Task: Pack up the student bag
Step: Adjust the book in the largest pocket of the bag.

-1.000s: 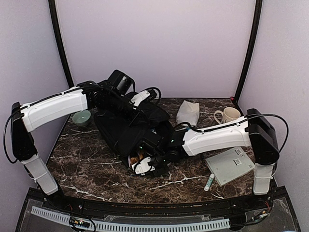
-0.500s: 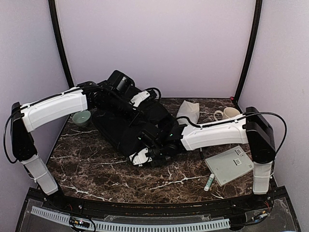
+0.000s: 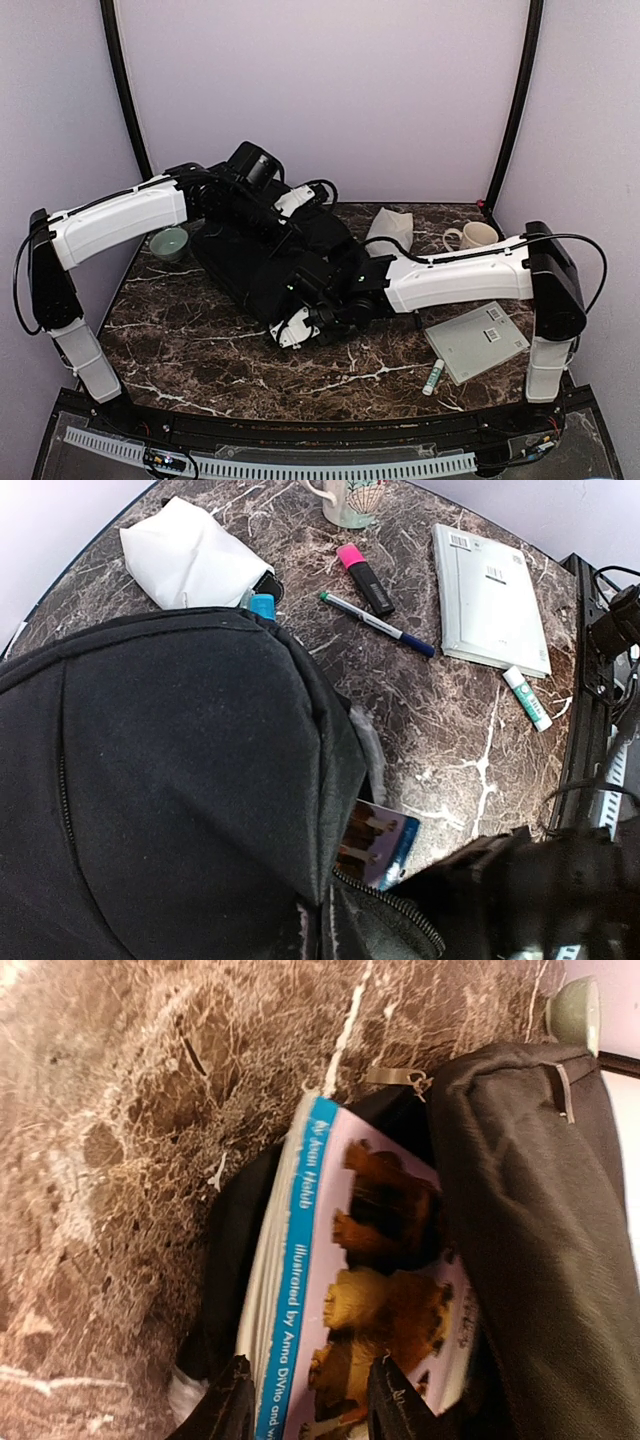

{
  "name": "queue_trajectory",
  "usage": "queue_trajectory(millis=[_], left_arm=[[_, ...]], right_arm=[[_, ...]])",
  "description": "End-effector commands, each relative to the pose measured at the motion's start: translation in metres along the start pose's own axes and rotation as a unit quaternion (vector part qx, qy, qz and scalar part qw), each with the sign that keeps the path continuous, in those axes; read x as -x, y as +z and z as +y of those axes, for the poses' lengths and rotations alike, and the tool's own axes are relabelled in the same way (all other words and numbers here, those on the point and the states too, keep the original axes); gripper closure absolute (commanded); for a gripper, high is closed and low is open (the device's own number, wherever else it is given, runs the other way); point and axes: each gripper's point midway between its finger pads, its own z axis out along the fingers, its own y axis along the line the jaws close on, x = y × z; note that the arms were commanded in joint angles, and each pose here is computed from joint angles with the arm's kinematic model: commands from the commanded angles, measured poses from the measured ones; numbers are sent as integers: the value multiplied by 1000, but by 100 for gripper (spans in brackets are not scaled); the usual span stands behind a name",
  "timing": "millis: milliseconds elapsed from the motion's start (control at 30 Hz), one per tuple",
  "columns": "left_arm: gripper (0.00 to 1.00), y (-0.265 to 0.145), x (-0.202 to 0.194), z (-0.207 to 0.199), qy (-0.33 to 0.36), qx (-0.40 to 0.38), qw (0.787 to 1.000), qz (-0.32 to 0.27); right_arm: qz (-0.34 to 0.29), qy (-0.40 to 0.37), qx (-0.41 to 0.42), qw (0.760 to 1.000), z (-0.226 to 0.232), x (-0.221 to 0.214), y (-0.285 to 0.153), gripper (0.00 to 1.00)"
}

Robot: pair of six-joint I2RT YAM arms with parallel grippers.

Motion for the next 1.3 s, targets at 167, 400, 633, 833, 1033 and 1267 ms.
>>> queue_trajectory(millis=[167, 400, 633, 833, 1033, 1267], left_arm=[[100, -15, 4, 7, 30, 25, 999, 11], [100, 8, -27, 8, 22, 13, 998, 51], [80, 23, -52, 10, 6, 17, 997, 76], [74, 15, -53, 6, 7, 44, 998, 41], [39, 16, -86, 0, 47, 97, 994, 29], [24, 37, -131, -33, 52, 94, 993, 58]], right_arm=[[-56, 101, 95, 989, 24, -4, -66, 55], [-97, 208, 160, 960, 72, -22, -81, 52], [-177, 385, 120, 898, 7, -69, -97, 57], [-181, 468, 58, 863, -35, -108, -82, 50], [-198, 418, 93, 882, -17, -94, -52, 39], [-218, 447, 86, 863, -20, -93, -45, 40]])
